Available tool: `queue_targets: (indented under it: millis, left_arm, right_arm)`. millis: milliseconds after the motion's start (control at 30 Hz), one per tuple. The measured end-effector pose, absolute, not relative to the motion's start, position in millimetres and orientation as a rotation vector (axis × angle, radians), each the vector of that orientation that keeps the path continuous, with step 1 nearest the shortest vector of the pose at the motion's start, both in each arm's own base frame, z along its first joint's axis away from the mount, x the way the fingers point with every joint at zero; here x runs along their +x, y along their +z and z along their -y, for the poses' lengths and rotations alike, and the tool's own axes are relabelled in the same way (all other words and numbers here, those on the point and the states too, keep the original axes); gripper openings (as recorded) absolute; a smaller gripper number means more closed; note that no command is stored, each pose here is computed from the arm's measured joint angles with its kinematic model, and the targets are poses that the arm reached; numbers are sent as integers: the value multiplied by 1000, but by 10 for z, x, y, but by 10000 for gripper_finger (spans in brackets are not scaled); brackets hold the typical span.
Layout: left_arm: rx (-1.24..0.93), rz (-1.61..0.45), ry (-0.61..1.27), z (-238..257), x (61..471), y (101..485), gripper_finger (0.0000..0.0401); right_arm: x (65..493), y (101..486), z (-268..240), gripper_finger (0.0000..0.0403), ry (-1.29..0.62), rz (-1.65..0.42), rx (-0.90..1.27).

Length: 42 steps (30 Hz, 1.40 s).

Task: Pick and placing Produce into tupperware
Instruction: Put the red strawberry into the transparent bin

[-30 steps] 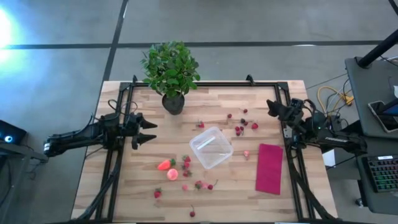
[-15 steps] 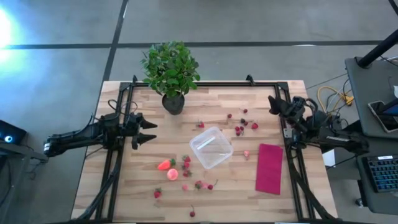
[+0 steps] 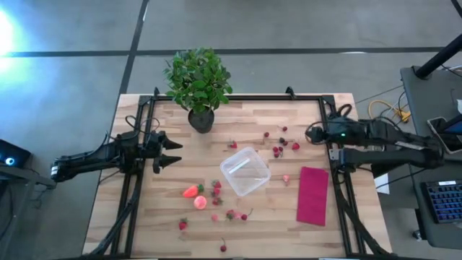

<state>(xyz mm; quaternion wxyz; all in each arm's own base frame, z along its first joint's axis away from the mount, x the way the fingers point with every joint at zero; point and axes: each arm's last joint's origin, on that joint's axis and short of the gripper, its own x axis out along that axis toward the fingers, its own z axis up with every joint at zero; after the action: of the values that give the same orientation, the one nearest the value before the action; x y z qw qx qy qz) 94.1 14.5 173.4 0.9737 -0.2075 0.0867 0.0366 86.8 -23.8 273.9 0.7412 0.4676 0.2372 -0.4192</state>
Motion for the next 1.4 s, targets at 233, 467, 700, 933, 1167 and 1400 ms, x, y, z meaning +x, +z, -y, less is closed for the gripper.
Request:
queue_targets:
  millis: [233,467,700,933,1167,1400]
  left_arm:
    - [-419,-175,74,-145,942,1733,293]
    - [-419,-175,74,-145,942,1733,293]
    - [-419,-175,74,-145,941,1734,293]
    - [-419,-175,74,-145,941,1733,293]
    - [-419,-175,74,-146,941,1733,293]
    - [-419,-175,74,-146,941,1733,293]
  right_arm:
    - [1089,2631,259,247,-1052,-769,1058]
    - [1342,2311,299,247,-1152,-998,971]
    - [1555,1973,393,247,-1128,-1022,970]
    - [1571,1727,549,247,-1151,-1125,974]
    - [1698,1674,635,247,-1088,-1064,992]
    - [1747,1533,710,247,-1119,-1128,979]
